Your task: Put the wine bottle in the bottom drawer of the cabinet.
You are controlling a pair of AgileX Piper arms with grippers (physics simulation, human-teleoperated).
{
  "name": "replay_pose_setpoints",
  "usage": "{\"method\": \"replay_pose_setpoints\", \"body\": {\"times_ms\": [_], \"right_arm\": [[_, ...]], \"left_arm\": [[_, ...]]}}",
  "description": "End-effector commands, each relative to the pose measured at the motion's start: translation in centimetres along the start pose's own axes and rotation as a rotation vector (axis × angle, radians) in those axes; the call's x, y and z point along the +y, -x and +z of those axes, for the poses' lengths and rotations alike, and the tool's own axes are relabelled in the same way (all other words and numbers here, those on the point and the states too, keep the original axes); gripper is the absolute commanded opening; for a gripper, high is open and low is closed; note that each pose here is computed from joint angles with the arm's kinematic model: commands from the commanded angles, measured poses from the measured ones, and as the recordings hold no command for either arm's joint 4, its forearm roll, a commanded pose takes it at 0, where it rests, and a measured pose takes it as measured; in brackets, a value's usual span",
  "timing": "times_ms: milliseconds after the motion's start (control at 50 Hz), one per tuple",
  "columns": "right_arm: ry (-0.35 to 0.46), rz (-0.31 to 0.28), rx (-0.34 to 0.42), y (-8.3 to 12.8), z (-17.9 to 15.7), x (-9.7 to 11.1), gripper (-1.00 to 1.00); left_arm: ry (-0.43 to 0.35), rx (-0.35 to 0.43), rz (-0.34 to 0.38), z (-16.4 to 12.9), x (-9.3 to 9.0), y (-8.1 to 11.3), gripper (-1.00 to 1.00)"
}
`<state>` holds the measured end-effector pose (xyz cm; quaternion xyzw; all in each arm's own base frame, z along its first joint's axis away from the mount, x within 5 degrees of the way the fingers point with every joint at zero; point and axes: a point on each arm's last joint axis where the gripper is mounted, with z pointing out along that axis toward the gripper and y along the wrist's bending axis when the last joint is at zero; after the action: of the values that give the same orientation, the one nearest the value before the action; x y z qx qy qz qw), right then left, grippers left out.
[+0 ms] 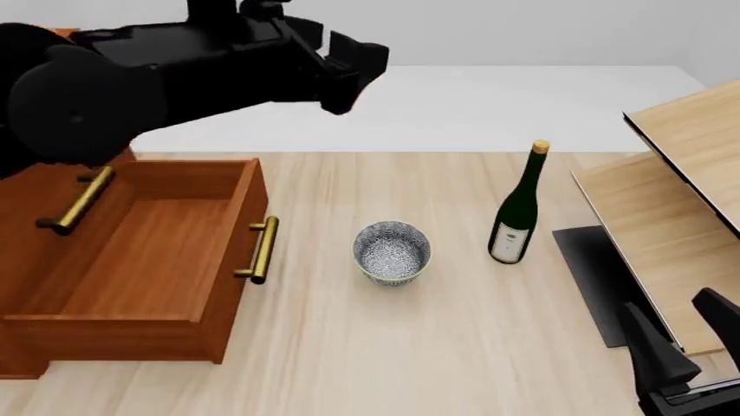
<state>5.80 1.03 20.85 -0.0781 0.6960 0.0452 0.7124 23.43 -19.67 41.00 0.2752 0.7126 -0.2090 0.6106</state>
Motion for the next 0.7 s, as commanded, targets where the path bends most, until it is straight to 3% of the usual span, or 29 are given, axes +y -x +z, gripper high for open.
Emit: {"method": "replay_pose_setpoints", "body": {"times_ms": [20, 240, 340, 700], "right_arm": [[-0.005, -0.003, -0.003, 0.1, -0.1, 0.0, 1.00], [-0.009, -0.004, -0.009, 0.3, -0.2, -0.1, 1.00], [-0.007, -0.001, -0.011, 0.4, -0.2, -0.1, 1.00], [-0.019, 0.003, -0.013, 0.5, -0.3, -0.1, 1.00]], "left_arm": [[-0.062, 0.022, 0.035, 3.9, -2.1, 1.8, 1.00], [-0.103, 0.057, 0.062, 7.2, -3.8, 2.1, 1.00], [-0.096, 0.055, 0.053, 8.4, -3.6, 2.3, 1.00], [-0.142, 0.072, 0.088, 11.2, -5.8, 3.2, 1.00]]}}
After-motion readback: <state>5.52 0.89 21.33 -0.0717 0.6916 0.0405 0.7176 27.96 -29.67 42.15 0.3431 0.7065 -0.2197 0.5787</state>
